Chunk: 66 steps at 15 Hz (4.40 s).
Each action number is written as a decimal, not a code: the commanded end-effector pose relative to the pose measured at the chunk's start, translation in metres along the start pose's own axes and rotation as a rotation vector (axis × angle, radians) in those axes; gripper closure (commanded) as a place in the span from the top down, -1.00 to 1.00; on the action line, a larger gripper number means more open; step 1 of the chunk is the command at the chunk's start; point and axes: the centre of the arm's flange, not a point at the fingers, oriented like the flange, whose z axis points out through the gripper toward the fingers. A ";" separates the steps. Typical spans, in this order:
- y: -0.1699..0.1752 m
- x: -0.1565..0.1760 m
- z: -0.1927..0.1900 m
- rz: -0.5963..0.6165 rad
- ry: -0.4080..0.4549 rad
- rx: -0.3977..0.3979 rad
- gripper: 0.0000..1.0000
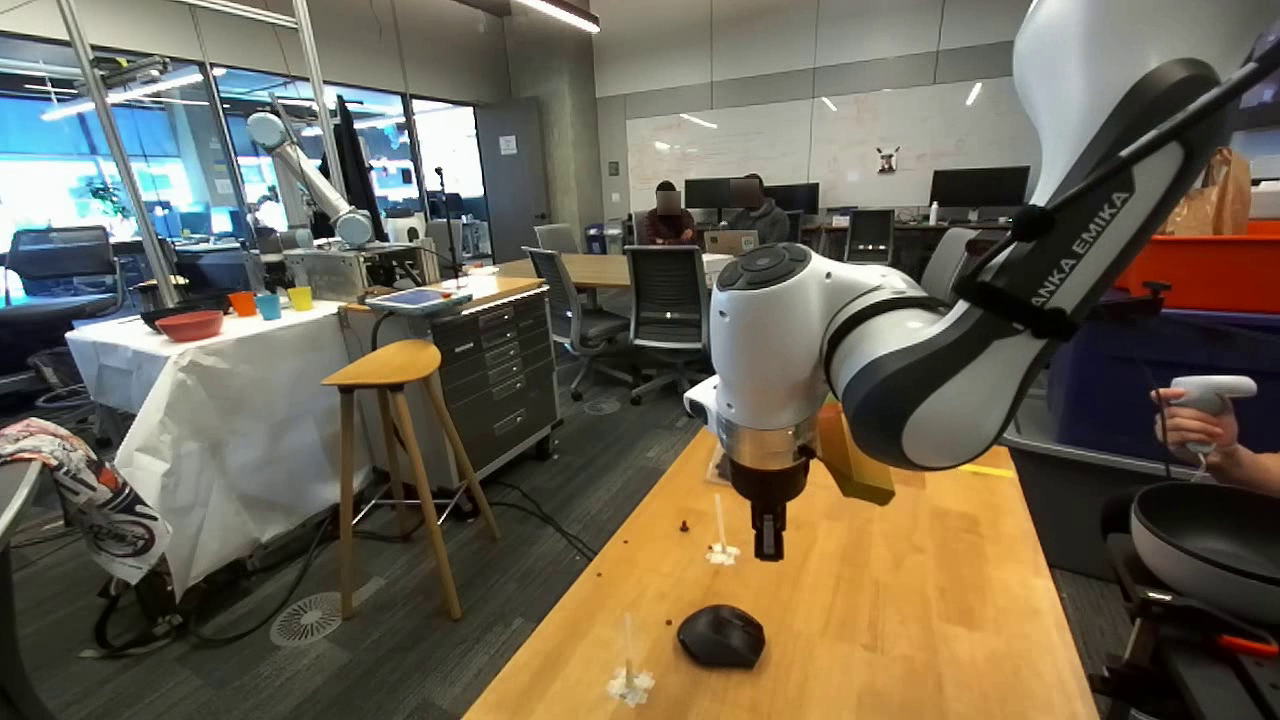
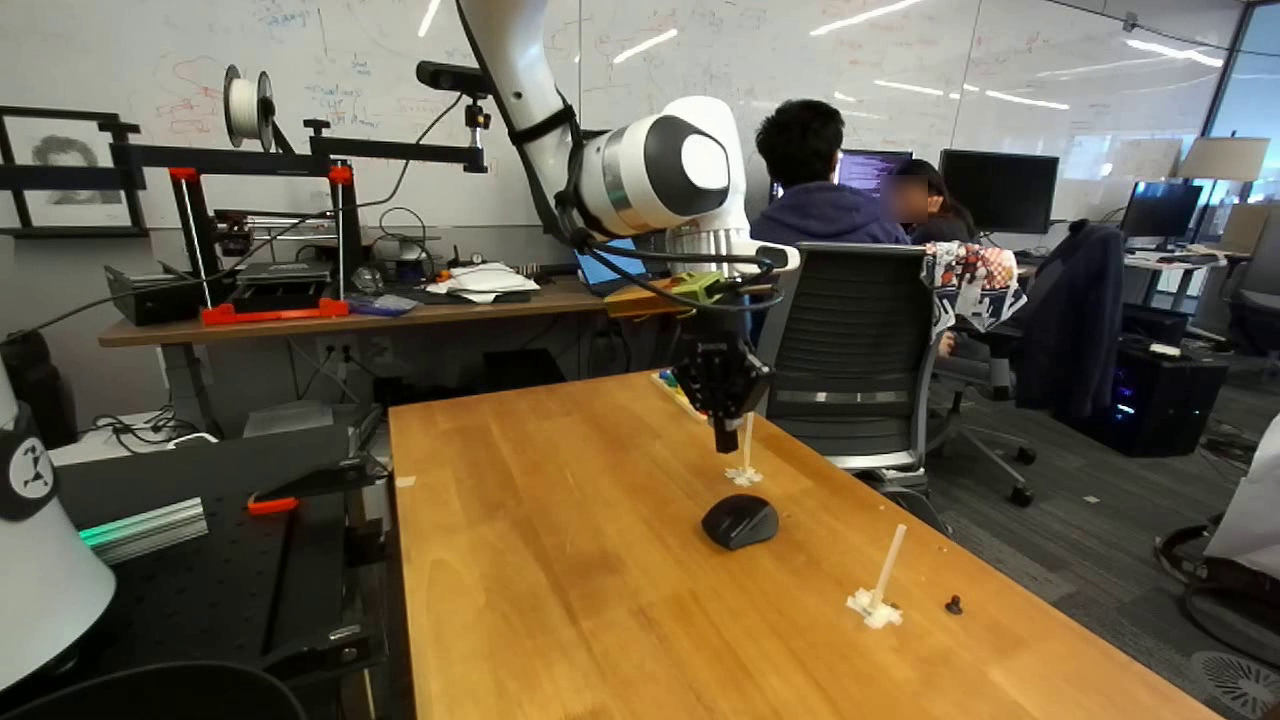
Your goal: Click a few times on the mouse
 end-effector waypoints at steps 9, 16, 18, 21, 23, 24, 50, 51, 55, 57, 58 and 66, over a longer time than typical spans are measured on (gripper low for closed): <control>-0.010 0.015 0.061 0.007 -0.046 -0.018 -0.99; -0.023 0.040 0.087 0.037 -0.046 -0.053 -0.99; -0.027 0.045 0.094 0.039 -0.050 -0.055 -0.99; -0.032 0.050 0.102 0.037 -0.053 -0.062 -0.99; -0.032 0.052 0.100 0.039 -0.049 -0.065 -0.99; -0.032 0.052 0.100 0.041 -0.046 -0.066 -0.99; 0.020 -0.025 -0.049 -0.029 -0.028 -0.031 -0.99; 0.023 -0.031 -0.058 -0.061 -0.017 -0.002 -0.99; 0.041 -0.051 -0.086 -0.168 0.043 0.123 -0.99; 0.051 -0.059 -0.094 -0.210 0.067 0.203 -0.99; 0.054 -0.063 -0.097 -0.223 0.078 0.247 -0.99; 0.076 -0.074 -0.107 -0.216 0.065 0.410 -0.99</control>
